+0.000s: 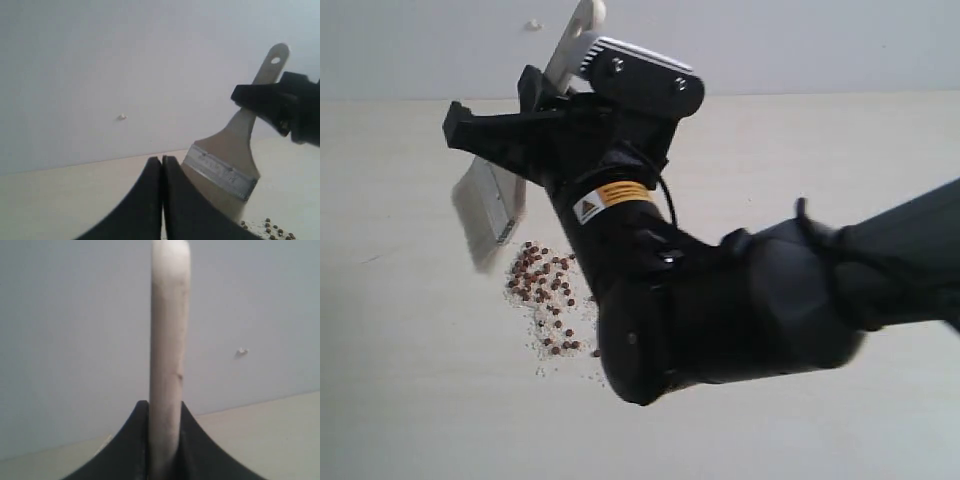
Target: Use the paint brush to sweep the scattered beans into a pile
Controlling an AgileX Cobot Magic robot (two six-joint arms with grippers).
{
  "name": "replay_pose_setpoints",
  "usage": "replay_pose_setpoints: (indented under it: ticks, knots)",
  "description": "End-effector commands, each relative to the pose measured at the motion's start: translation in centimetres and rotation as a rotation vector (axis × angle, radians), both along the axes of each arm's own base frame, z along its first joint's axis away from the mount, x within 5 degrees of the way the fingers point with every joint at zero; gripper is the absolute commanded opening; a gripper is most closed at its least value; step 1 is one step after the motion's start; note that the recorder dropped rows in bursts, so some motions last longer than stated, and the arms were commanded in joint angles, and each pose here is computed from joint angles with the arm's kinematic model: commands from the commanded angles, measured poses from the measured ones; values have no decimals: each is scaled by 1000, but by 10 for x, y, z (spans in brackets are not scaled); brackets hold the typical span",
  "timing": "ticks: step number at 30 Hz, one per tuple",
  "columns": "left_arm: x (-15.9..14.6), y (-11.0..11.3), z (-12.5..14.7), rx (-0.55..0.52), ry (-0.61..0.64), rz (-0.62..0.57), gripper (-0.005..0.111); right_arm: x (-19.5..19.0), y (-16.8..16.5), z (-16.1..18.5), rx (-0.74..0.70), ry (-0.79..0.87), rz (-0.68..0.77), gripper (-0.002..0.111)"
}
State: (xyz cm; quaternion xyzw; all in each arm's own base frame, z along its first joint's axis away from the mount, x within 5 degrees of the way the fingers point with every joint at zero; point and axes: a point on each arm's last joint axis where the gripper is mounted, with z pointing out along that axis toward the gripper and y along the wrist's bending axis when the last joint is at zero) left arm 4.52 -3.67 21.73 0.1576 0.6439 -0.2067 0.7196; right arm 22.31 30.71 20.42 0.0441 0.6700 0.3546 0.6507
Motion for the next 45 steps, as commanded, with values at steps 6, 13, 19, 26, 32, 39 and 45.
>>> replay_pose_setpoints:
  ticks: [6,13,19,26,32,39,45]
  knots:
    - [0,0,-1,-4,0,-2,0,31,56,-37,109,134,-175,0]
    - [0,0,-1,-4,0,-2,0,45,80,-64,63,203,-227,0]
    - [0,0,-1,-2,-1,-1,0,50,78,-100,32,300,-347,0]
    - [0,0,-1,-2,-1,-1,0,50,67,-98,-221,170,-473,0]
    - [0,0,-1,-2,-1,-1,0,49,63,-86,-394,179,-512,0]
    - [0,0,-1,-2,-1,-1,0,47,58,-72,-509,213,-542,0]
    - [0,0,-1,-2,-1,-1,0,47,58,-62,-502,207,-540,0]
